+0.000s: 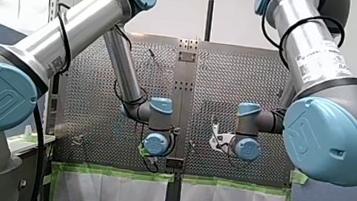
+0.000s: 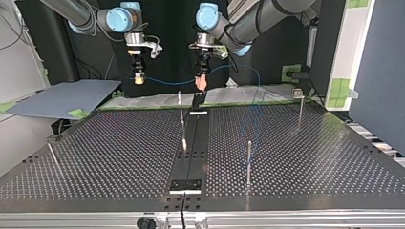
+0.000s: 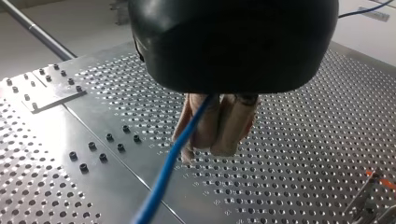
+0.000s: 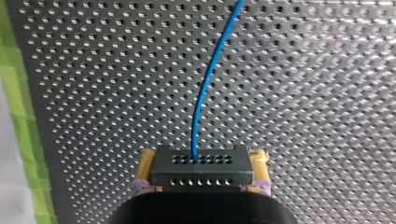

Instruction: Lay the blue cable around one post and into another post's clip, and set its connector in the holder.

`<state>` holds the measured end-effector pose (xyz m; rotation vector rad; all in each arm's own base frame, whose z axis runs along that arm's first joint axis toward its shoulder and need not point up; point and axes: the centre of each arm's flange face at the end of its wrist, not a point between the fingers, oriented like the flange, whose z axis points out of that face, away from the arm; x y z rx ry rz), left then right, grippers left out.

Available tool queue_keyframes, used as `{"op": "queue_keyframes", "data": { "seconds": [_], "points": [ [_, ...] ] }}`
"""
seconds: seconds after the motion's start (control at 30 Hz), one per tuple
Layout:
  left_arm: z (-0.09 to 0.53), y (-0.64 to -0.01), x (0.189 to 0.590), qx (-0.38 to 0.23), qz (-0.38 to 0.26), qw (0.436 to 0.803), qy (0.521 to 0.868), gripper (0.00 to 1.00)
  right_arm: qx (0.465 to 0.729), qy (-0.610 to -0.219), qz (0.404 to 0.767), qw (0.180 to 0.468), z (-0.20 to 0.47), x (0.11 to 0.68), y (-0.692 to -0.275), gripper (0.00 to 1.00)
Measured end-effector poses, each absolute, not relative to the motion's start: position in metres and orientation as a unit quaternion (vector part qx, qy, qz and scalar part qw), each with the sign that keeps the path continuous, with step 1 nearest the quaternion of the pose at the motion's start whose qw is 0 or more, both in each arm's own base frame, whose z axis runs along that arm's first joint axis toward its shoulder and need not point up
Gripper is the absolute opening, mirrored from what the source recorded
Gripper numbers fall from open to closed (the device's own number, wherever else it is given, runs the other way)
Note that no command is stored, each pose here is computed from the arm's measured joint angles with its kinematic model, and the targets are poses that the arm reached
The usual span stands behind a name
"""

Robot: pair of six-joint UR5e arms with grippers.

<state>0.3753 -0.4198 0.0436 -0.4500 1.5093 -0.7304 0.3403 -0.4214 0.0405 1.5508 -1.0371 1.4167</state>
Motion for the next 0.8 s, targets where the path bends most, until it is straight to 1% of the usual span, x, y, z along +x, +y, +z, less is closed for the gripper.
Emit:
{"op": "queue_keyframes", "data": {
  "seconds": [0.37,0.67,0.8],
  "points": [
    [0.011,-0.425,0.391,-0.16,-0.27,0.655,0.687,0.14,0.623,-0.421,0.543,0.374,0.001,0.346,-0.431,0.01],
    [-0.028,-0.427,0.393,-0.125,-0.236,0.66,0.702,0.14,0.635,-0.428,0.529,0.366,-0.034,0.35,-0.441,0.01],
    [-0.035,-0.424,0.396,-0.116,-0.22,0.663,0.706,0.14,0.64,-0.434,0.521,0.362,-0.046,0.352,-0.45,0.01]
  ]
}}
